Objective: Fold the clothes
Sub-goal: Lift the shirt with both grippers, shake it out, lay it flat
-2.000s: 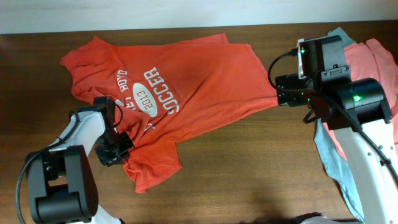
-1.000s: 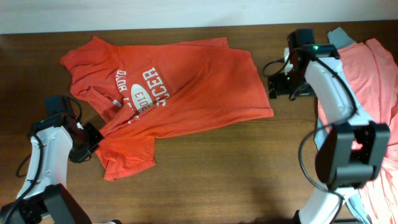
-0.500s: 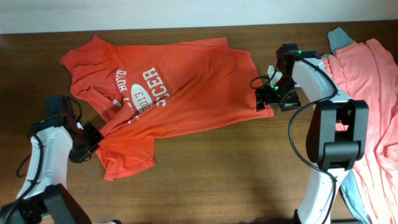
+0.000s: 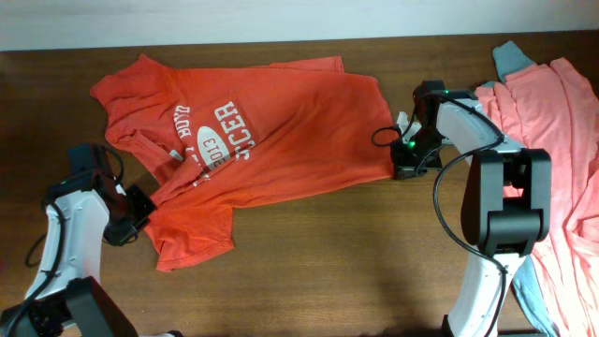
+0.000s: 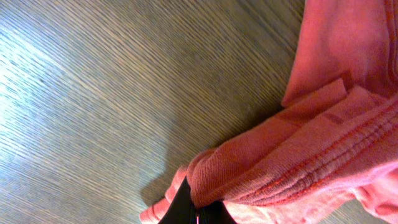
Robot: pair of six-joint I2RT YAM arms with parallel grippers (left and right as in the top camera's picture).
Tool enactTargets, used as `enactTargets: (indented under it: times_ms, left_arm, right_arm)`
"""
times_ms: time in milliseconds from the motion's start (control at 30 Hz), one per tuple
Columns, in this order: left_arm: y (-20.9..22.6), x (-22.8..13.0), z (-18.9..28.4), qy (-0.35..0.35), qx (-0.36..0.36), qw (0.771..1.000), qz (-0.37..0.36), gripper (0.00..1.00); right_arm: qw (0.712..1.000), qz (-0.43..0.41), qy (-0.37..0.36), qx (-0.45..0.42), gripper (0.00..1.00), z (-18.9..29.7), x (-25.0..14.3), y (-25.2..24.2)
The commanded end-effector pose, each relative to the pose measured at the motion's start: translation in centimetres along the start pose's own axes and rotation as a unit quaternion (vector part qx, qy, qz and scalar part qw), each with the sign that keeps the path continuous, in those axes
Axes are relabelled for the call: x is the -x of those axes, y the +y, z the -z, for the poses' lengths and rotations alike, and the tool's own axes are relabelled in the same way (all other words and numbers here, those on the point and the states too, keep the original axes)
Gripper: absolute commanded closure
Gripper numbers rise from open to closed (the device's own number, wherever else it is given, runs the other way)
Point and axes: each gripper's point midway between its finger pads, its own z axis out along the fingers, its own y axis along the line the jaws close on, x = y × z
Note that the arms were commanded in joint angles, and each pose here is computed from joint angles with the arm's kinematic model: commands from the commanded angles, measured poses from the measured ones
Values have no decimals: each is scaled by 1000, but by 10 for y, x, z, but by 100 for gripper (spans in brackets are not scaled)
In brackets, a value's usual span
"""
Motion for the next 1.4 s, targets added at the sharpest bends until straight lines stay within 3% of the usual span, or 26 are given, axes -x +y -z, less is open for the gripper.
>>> enactTargets:
  times_ms: [0,100,200,367,533,700,833,1000,1167,1233,1300,1367]
  left_arm:
    - [-14,-9,4,19,-45,999,-17,100]
    - [-24,-14,12,33,-76,996,-26,100]
    - [-28,-8,37,14,-81,995,-58,100]
    - [-39,7,101,-48,-110,990,-70,100]
    - [-56,11,200,-161,-179,966,-91,100]
    - [-55,-5,299,-291,-233,924,-84,100]
    - [-41,-9,330,-349,-234,907,-37,100]
    - [-37,-3,337,-370,-229,900,-19,100]
    - [-58,40,301,-326,-220,919,-22,100]
    - [-76,60,287,-315,-229,921,-32,100]
    - [-108,88,271,-309,-258,914,-56,100]
    - [-154,121,264,-325,-313,886,-105,100]
  right_arm:
    - [1000,1,-7,2,96,19,-1,3]
    - [998,8,-54,-7,96,66,6,8]
    - [987,25,-156,-30,96,151,8,19]
    - [950,47,-303,-62,96,261,-25,37]
    - [894,42,-436,-99,96,350,-87,47]
    - [808,10,-572,-144,96,435,-155,48]
    - [775,-6,-609,-166,96,464,-174,44]
    - [791,-8,-588,-170,96,455,-154,40]
    - [860,-8,-480,-176,96,391,-70,22]
    - [874,-9,-452,-179,96,372,-47,16]
    - [888,-9,-424,-177,96,343,-7,7]
    - [891,-6,-422,-169,96,327,31,4]
